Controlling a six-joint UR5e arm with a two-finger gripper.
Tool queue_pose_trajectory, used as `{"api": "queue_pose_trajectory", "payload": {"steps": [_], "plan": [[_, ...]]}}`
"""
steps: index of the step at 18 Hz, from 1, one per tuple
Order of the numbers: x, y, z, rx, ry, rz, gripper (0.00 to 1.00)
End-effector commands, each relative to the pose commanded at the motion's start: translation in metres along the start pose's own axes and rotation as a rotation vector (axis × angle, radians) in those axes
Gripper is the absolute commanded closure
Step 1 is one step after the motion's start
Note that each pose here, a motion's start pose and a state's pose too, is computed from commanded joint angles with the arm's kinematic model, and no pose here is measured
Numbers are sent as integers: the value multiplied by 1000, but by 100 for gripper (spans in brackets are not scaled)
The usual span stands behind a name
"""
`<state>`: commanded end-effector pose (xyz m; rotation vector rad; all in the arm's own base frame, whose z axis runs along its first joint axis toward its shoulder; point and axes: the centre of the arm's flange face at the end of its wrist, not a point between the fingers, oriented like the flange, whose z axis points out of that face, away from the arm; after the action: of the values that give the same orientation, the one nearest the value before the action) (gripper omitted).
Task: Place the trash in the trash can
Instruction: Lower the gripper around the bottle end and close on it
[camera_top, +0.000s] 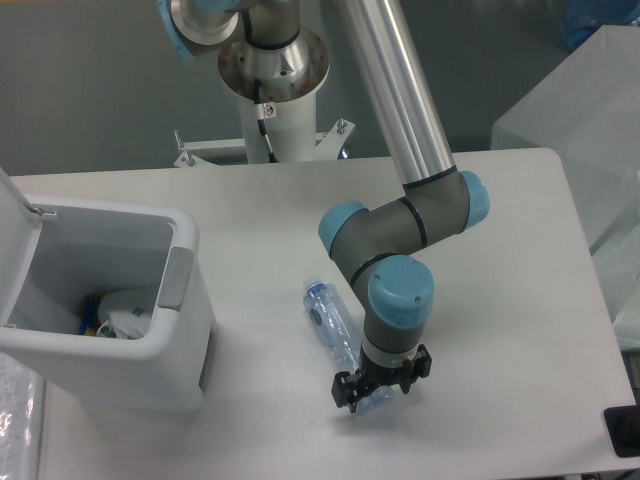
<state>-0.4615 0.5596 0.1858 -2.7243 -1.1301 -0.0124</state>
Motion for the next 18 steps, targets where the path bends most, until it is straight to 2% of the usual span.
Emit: {"api": "queue_pose_trajectory", "payload": {"steps": [13,18], "plan": [[6,0,4,-4,2,9,8],[6,2,5,-8,1,8,18]]}}
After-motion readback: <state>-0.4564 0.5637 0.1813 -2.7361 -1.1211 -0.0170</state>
